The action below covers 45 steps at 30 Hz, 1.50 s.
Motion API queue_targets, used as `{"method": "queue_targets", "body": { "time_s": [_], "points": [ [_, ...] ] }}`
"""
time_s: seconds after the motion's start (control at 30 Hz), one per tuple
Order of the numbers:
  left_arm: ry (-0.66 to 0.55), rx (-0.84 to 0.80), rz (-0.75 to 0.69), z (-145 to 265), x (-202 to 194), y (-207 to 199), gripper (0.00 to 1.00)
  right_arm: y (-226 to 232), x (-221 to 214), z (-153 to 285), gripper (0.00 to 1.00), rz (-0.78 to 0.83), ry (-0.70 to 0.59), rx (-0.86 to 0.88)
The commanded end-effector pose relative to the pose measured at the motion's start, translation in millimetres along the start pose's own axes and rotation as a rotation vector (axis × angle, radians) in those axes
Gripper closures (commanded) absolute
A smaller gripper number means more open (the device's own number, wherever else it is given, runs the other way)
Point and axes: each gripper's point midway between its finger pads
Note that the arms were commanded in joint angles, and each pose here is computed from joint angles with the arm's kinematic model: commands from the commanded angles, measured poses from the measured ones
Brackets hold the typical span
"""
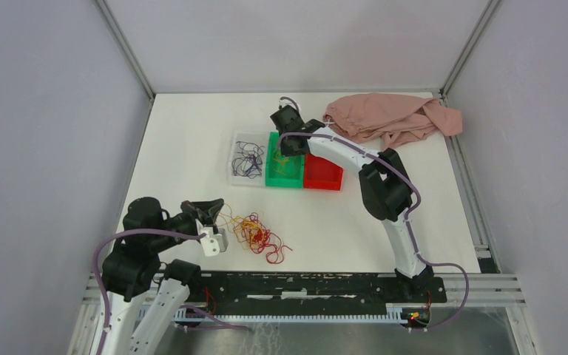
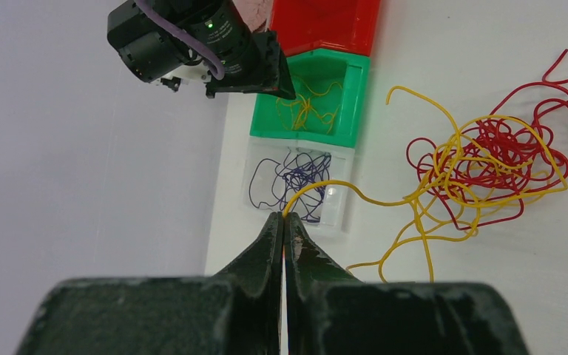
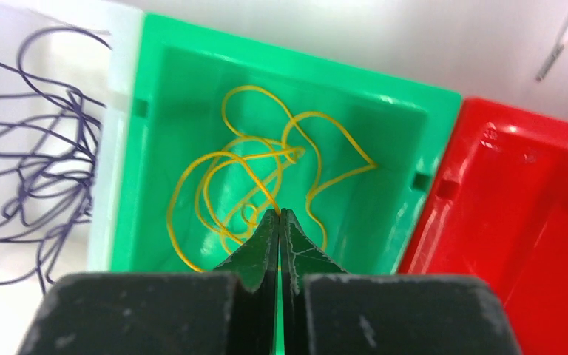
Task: Untangle the cables
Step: Place the cable in the bin.
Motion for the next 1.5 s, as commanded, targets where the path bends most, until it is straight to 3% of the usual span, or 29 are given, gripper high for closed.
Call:
{"method": "queue_targets", "body": {
  "time_s": [0.0,0.27,0.53,0.67,0.87,1.2,1.33,1.47],
  "points": [
    [-0.005,0.000,-0.071,-1.2,0.1,2.7,0.97,20.9,28.7,0.0,1.00,0.012,-0.067,0.034],
    [0.008,-0.005,-0.085,-2.5,-3.4,3.2,0.97,24.3,18.3,-13.5,0.96,0.073,-0.041,0.025],
    [0.003,-0.018,-0.094,-5.1,-4.5,1.4,0.97,20.5,48.1,34.9,0.70,0.055,-0.134,0.056],
    [0.012,-0.020,-0.095,-5.7,-6.6,1.4,0.97,19.9,64.5,67.2,0.51,0.034,-0.190,0.090],
    [0.015,-0.026,-0.102,-6.9,-8.3,0.4,0.97,10.2,70.6,97.8,0.40,0.023,-0.242,0.102],
    [0.051,-0.049,-0.064,-13.2,-20.4,-2.5,0.97,-9.6,40.5,126.8,0.39,-0.002,-0.246,0.126],
    [0.112,0.003,0.004,-18.6,-37.6,3.9,0.97,4.6,4.1,138.5,0.43,0.015,-0.203,0.247],
    [0.245,0.032,0.015,-22.9,-72.7,4.0,0.97,32.9,-46.4,154.6,0.44,0.078,-0.181,0.481]
  ]
}}
Point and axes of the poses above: each gripper's point midway between its finger pads, its own z axis back along the fingers, its own y axis along the line the jaws close on, x = y × z, and after that the axes turned 2 degrees about z, right-handed
